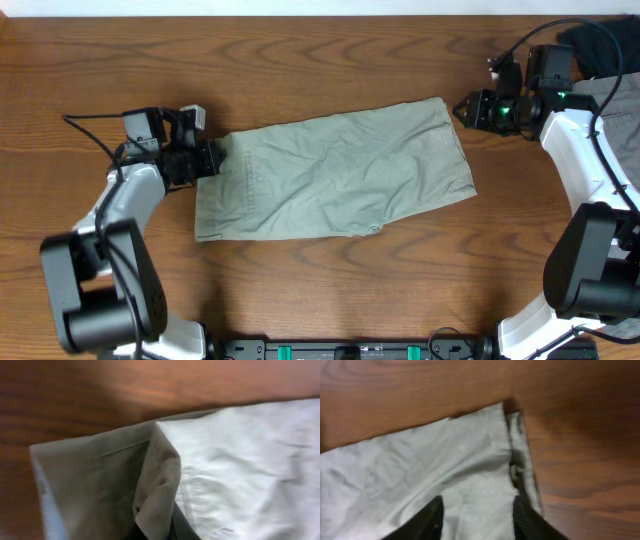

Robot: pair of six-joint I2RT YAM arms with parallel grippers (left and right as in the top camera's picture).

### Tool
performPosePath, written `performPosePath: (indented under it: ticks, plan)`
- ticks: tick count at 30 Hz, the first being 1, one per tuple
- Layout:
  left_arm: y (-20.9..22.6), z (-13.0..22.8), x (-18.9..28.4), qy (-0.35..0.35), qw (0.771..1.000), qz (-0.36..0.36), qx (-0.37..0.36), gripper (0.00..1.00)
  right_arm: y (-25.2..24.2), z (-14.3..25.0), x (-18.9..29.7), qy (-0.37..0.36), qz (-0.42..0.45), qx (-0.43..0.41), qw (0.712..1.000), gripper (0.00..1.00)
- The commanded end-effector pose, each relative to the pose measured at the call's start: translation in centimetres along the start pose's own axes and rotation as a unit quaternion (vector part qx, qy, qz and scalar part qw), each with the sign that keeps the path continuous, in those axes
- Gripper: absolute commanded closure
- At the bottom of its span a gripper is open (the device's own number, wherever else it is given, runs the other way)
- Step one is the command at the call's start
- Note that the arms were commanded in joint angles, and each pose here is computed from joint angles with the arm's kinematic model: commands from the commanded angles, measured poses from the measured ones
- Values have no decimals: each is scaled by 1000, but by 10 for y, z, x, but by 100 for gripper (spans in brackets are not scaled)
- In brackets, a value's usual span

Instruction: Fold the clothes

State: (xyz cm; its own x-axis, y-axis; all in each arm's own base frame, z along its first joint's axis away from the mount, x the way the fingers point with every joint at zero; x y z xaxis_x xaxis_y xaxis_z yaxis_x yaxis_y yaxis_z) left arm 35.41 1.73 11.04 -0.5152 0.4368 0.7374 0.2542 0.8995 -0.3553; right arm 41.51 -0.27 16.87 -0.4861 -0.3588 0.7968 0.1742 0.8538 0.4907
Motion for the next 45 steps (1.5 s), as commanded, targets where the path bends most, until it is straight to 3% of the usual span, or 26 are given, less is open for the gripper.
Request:
performPosePath:
  ticks: [1, 6, 24, 34, 45]
  plan:
    - [-24, -22, 31, -53, 998, 36, -23, 94, -8, -6, -6, -20, 37, 16, 999, 65]
    - [-47, -30, 72, -86, 995, 28, -46, 94, -10, -16, -24, -40, 17, 73, 996, 55]
    - [-92, -7, 124, -78, 990, 62, -104, 94, -9, -20, -114, -49, -177, 123, 975, 47]
    - [-111, -6, 138, -101, 982, 109, -120, 94, 1, -22, -128, -75, -169, 149, 971, 43]
    - [-126, 13, 155, -86, 983, 113, -116, 94, -2, -20, -140, -83, -131, 150, 977, 38]
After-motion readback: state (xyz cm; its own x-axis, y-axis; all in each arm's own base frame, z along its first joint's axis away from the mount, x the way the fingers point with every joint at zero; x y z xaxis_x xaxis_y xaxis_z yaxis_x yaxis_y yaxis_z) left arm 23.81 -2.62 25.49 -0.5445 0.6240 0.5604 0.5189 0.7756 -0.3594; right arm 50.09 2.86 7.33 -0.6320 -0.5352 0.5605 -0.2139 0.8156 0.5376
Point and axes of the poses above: each gripper's point midway between its finger pads, its own x axis back along the fingers, its own y axis along the line the jaws close on, z = x × y, the point moved 7 cm from there along x, back along the fingers, and after that the axes turned 12 degrees about -x, right-handed, at the moved point
